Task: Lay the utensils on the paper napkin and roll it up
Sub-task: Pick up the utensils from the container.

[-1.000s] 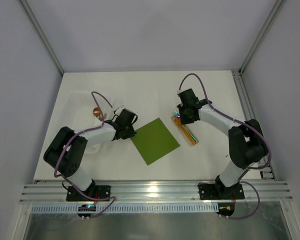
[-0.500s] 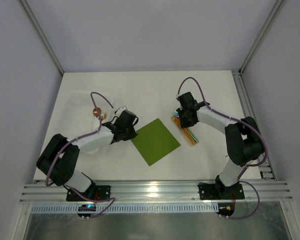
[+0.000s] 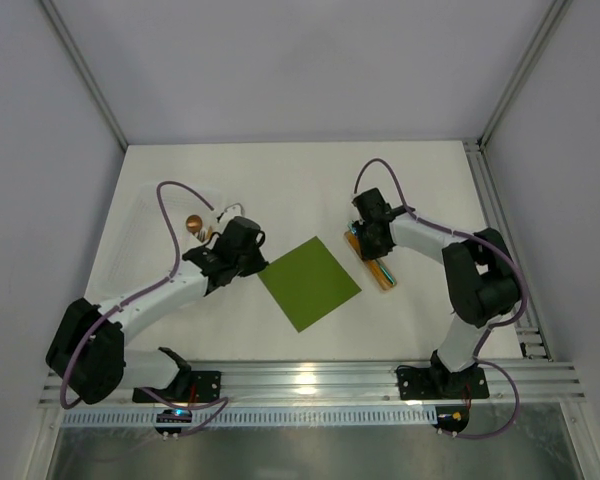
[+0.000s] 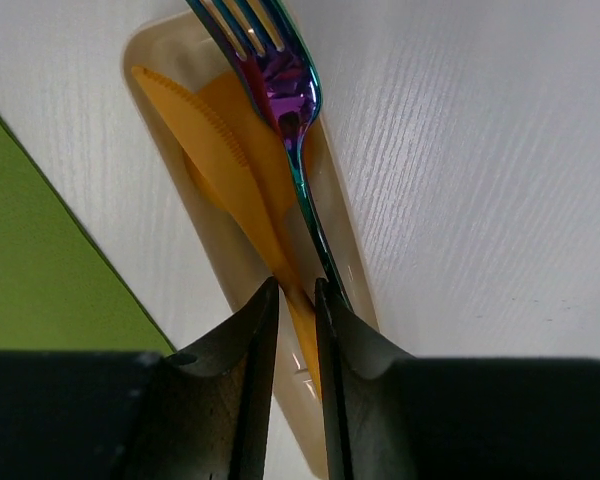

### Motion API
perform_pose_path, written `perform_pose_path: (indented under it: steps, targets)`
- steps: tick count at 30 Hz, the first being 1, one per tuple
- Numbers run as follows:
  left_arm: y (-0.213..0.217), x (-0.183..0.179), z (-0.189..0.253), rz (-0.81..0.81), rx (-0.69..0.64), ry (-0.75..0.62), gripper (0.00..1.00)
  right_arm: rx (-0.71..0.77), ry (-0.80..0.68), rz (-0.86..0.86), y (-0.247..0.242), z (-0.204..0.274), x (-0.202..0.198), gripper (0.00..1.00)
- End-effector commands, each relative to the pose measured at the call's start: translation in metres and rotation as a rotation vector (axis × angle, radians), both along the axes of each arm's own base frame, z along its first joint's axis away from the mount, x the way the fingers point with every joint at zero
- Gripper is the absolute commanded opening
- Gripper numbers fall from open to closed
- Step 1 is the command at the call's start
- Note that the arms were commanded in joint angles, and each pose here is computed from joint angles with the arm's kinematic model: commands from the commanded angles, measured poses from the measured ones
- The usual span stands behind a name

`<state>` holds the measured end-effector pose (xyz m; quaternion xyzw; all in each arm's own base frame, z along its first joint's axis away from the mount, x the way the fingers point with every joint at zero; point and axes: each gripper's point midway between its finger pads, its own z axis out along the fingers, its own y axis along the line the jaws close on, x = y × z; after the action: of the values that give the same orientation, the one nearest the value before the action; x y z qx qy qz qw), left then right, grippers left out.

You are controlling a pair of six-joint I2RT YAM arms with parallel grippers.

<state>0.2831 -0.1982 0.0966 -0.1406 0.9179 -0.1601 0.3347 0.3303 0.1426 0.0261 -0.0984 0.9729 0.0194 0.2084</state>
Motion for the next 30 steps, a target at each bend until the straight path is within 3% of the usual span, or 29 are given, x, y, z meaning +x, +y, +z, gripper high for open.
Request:
perform_pose_path:
  steps: [1,15,30]
  targets:
    - [0.007,-0.003,0.012,-0.002,0.017,-0.037,0.05,-0.03,-0.027,0.005,-0.002,-0.004,0.006,0.25]
    - [0.006,-0.006,0.019,-0.015,0.006,-0.053,0.05,-0.025,-0.081,0.011,0.001,0.016,0.007,0.17]
    - [0.002,-0.006,0.018,-0.028,0.012,-0.05,0.06,-0.036,-0.086,-0.002,-0.002,0.018,0.004,0.17]
